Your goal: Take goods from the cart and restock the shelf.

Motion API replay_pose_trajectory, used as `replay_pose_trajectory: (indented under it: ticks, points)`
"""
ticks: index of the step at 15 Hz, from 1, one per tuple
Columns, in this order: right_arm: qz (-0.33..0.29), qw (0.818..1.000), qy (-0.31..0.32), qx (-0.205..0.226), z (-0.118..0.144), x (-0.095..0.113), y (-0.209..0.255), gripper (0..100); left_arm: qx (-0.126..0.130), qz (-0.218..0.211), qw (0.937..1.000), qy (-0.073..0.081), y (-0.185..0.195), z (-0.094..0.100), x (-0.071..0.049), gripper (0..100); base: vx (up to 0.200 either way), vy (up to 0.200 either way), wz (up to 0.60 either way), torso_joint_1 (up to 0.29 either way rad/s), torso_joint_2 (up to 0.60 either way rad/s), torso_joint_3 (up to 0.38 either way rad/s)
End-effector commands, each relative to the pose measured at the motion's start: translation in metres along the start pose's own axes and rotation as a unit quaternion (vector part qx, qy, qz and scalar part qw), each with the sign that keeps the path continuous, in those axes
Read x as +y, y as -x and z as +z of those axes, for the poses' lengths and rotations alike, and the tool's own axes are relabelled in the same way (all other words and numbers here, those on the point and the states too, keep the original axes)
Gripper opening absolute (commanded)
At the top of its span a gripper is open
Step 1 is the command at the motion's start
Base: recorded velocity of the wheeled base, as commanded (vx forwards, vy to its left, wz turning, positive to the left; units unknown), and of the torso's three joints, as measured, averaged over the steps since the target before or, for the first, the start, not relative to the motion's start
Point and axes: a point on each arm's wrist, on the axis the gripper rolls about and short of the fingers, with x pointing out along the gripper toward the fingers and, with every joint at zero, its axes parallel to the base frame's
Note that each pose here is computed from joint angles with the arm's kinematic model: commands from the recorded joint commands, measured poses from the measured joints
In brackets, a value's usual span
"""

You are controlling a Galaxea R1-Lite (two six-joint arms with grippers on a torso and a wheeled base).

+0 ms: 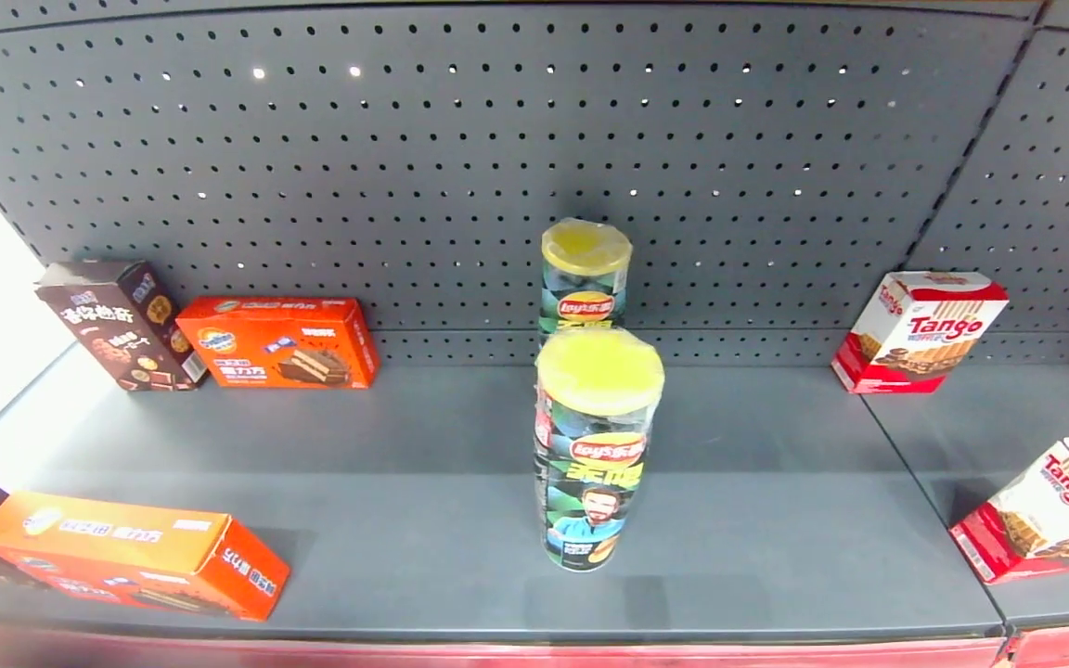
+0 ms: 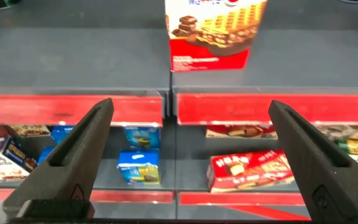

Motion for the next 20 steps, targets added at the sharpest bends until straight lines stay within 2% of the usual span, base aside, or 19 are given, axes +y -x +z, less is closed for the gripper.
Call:
replay_pose_trajectory:
  ticks: [1, 11, 12, 14, 16, 17, 20]
  points:
    - [0.000, 1.000, 0.000, 0.001, 0.0001, 0.0000, -0.0001, 100, 0.001, 0.000, 1.0000, 0.000, -0.0001, 0.0000, 0.0000, 100, 0.000, 0.000, 0.00, 0.000, 0.00, 0.000]
    - [0.000, 1.000, 0.001, 0.001, 0.0001, 0.0000, -0.0001, 100, 0.000, -0.002, 1.0000, -0.004, 0.0001, 0.0000, -0.0001, 100, 0.000, 0.000, 0.00, 0.000, 0.00, 0.000]
    - [0.000, 1.000, 0.000, 0.001, 0.0001, 0.0000, -0.0001, 100, 0.000, -0.003, 0.9999, -0.010, 0.0001, 0.0000, -0.0001, 100, 0.000, 0.000, 0.00, 0.000, 0.00, 0.000]
    - [0.000, 1.000, 0.000, 0.001, 0.0001, 0.0000, -0.0001, 100, 0.000, 0.001, 0.9999, -0.011, 0.0001, -0.0001, 0.0001, 100, 0.000, 0.000, 0.00, 0.000, 0.00, 0.000]
    - [0.000, 1.000, 0.000, 0.001, 0.0001, 0.0000, -0.0001, 100, 0.000, 0.002, 1.0000, -0.005, 0.0001, -0.0001, 0.0001, 100, 0.000, -0.100, 0.00, 0.004, 0.00, -0.001]
    - [0.000, 1.000, 0.000, 0.001, 0.0001, 0.0000, -0.0001, 100, 0.001, 0.004, 1.0000, 0.005, -0.0001, 0.0000, 0.0002, 100, 0.000, 0.000, 0.00, 0.000, 0.00, 0.000]
    - [0.000, 1.000, 0.000, 0.001, 0.0001, 0.0000, -0.0001, 100, 0.001, 0.004, 1.0000, 0.006, -0.0001, 0.0000, 0.0002, 100, 0.000, 0.000, 0.00, 0.000, 0.00, 0.000]
